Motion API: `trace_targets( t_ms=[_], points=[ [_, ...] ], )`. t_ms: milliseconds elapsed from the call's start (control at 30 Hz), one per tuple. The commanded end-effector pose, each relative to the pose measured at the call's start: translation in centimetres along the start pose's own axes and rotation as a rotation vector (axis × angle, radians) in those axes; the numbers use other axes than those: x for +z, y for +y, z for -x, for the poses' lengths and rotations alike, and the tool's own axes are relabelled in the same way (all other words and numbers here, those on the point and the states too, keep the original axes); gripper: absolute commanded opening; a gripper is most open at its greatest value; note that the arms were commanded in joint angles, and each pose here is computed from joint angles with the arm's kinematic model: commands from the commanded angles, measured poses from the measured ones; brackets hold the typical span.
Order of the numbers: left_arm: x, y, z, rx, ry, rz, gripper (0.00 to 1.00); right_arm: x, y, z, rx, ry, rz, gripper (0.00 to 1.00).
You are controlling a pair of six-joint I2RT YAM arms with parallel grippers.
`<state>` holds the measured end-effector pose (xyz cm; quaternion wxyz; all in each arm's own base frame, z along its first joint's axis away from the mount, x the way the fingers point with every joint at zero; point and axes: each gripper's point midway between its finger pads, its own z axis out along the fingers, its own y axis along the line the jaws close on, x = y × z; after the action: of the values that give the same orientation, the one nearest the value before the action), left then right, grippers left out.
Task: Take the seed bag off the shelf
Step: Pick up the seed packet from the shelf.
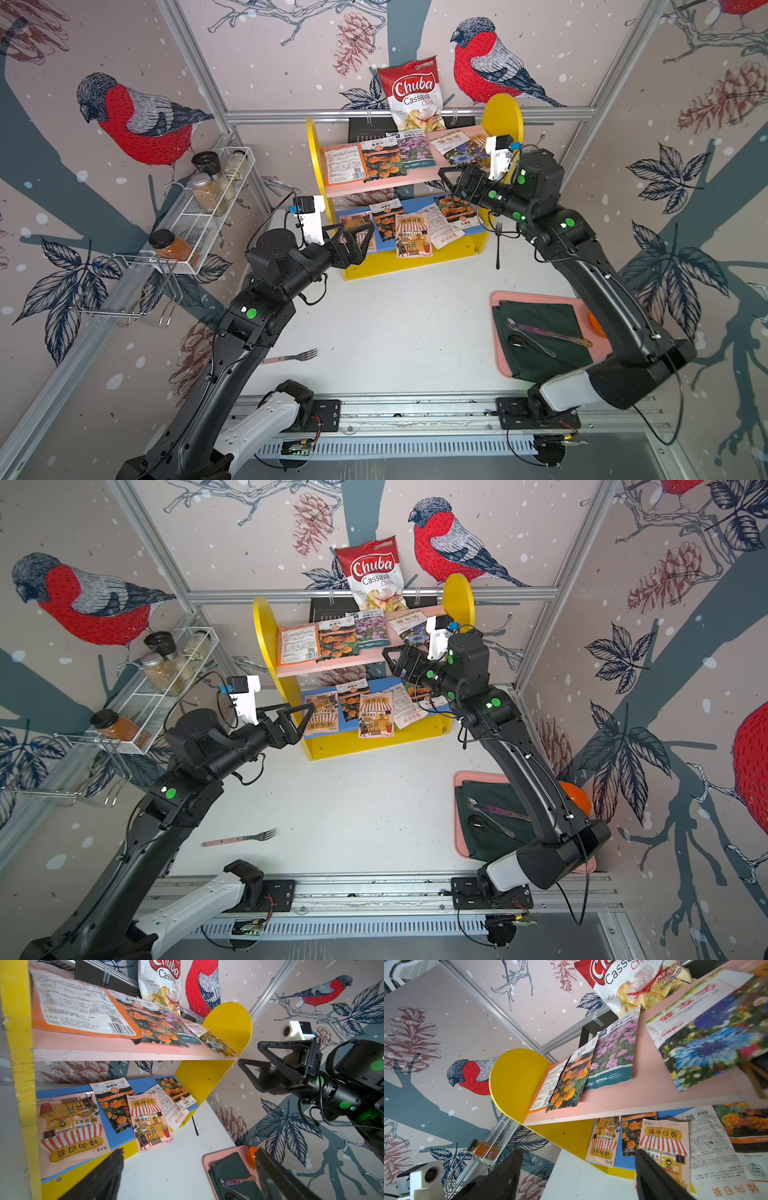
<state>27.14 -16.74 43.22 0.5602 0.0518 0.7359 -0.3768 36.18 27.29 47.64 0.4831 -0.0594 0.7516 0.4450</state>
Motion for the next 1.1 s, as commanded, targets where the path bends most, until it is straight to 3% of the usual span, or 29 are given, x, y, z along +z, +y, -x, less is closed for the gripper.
trace_targets(
  t_ms=[0, 233, 600, 1067],
  points=[
    [-0.1, -0.4, 0.4, -0.036, 0.003, -0.012, 0.98, 0.9, 0.2, -0.5, -0.056, 0.028, -0.041, 0.85],
    [0.5, -1.3, 1.6, -0.068, -0.009, -0.040, 0.98, 3.2, 1.6, -0.5, -0.092, 0.063, -0.020, 0.84],
    [2.9, -4.0, 6.1, -0.075, -0.056, -0.125, 0.98, 7.0, 1.7, -0.5, -0.078, 0.099, -0.033, 0.79],
    [7.9, -3.1, 8.7, -0.057, -0.108, -0.094, 0.97, 10.3, 0.5, -1.8, -0.053, 0.135, -0.044, 0.70]
  ],
)
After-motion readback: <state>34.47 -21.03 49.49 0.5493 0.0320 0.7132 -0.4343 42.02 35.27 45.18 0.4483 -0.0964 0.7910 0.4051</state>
